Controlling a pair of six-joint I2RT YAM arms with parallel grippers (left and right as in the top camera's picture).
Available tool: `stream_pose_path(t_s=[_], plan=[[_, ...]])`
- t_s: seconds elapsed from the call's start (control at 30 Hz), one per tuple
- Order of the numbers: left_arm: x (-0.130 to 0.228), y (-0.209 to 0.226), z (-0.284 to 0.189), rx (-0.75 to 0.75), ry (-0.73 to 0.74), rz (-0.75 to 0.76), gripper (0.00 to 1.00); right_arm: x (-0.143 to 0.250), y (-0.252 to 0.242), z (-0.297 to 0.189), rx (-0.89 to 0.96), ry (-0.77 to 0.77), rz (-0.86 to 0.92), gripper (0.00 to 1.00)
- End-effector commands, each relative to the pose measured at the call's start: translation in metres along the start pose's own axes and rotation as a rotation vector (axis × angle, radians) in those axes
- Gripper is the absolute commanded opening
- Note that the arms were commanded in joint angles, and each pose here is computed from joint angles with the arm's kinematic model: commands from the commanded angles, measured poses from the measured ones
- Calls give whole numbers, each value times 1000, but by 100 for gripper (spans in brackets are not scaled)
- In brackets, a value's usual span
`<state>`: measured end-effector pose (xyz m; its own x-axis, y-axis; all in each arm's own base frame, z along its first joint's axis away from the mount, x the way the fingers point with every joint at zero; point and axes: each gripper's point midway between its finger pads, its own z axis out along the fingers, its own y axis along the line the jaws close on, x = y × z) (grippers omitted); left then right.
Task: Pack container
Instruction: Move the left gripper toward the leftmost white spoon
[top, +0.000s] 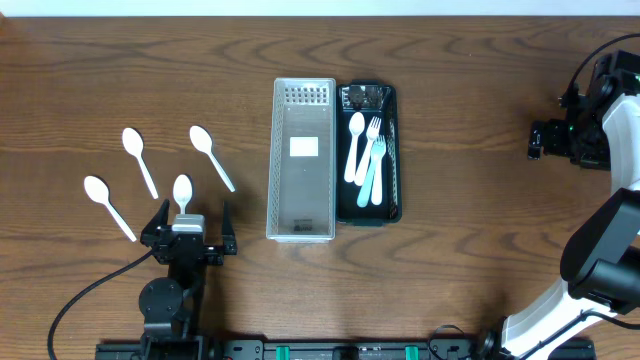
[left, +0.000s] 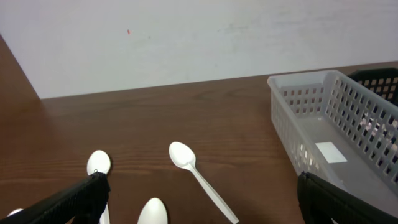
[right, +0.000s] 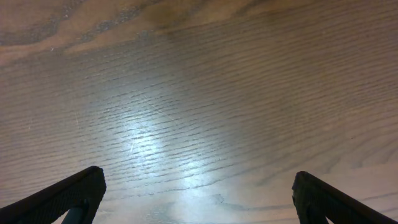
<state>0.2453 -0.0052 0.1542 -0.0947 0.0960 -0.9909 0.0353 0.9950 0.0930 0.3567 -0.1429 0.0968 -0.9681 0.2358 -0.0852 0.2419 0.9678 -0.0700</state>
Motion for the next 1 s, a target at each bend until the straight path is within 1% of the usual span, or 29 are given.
stream_pose_path(t_s=[0.0,0.07,0.17,0.27,0.37,0.43,0.57,0.63,0.67,0.73,0.8,0.83,0.9,0.97], plan=[[-14,0,-3,2,-18,-28,98,1,-2,1,1,0,-8,99],[-22,8,-6,-38,-14,-28,98,-1,-1,1,-7,-6,-8,99],[-30,16,-8,-69,52,-25,98,-2,-1,1,-6,-10,-8,99],[-37,21,-8,-76,171,-38,98,-2,-1,1,-6,-10,-7,99],[-54,26,-3,-74,301,-66,98,-2,-1,1,-6,-10,-8,99],[-75,20,4,-21,330,-74,98,-2,-1,1,-6,-10,-7,99],[-96,23,21,-17,351,-70,98,-2,-1,1,-6,-10,-8,99],[-93,27,26,-31,392,-72,98,-2,-1,1,-6,-10,-8,99],[-86,35,27,-74,440,-110,98,-2,-1,1,-6,-10,-8,99],[-69,53,23,-181,545,-231,98,-2,-1,1,-6,-10,-7,99],[-49,68,13,-262,698,-351,98,-2,-1,1,-6,-10,-8,99],[-43,71,9,-267,766,-384,98,-2,-1,1,-6,-11,-8,99],[-37,75,5,-264,855,-448,98,-2,-1,1,-6,-10,-7,99],[-32,81,7,-271,902,-490,98,-2,-1,1,-6,-10,-7,99]])
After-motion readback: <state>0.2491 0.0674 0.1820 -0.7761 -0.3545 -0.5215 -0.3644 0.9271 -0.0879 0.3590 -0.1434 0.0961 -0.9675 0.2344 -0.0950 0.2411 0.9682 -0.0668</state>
